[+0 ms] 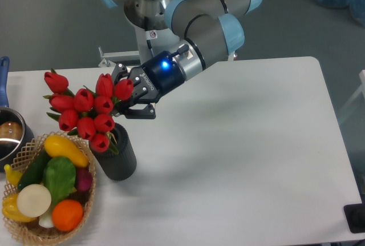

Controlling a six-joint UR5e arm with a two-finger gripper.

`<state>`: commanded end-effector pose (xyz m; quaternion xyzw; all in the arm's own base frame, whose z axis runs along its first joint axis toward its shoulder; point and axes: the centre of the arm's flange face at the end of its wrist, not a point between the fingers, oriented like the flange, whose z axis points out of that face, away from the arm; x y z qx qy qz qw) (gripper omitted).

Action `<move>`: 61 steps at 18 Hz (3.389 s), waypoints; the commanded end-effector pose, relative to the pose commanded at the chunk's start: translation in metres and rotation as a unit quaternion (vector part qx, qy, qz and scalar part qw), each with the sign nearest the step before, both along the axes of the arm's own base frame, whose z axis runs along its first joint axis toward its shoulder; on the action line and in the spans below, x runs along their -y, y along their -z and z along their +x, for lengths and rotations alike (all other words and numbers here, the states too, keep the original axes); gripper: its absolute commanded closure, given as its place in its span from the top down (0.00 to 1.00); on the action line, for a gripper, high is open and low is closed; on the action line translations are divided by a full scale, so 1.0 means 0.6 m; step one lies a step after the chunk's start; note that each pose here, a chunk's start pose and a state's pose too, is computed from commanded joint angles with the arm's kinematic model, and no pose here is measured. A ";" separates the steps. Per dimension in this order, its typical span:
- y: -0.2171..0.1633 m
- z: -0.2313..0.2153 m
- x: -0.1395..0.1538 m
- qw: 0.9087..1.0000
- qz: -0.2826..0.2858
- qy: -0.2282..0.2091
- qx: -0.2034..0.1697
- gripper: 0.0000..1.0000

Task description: Insert the flowers into the vase

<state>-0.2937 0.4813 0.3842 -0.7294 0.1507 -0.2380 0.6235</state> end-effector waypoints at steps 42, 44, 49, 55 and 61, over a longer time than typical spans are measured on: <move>0.131 -0.023 0.073 0.995 -0.054 -0.035 -0.078 1.00; 0.100 -0.047 0.103 0.992 -0.049 -0.060 -0.095 1.00; -0.009 -0.124 0.198 0.967 -0.082 -0.147 -0.192 1.00; -0.015 -0.200 0.225 0.930 -0.177 -0.187 -0.261 1.00; -0.016 -0.303 0.234 0.863 -0.313 -0.225 -0.327 1.00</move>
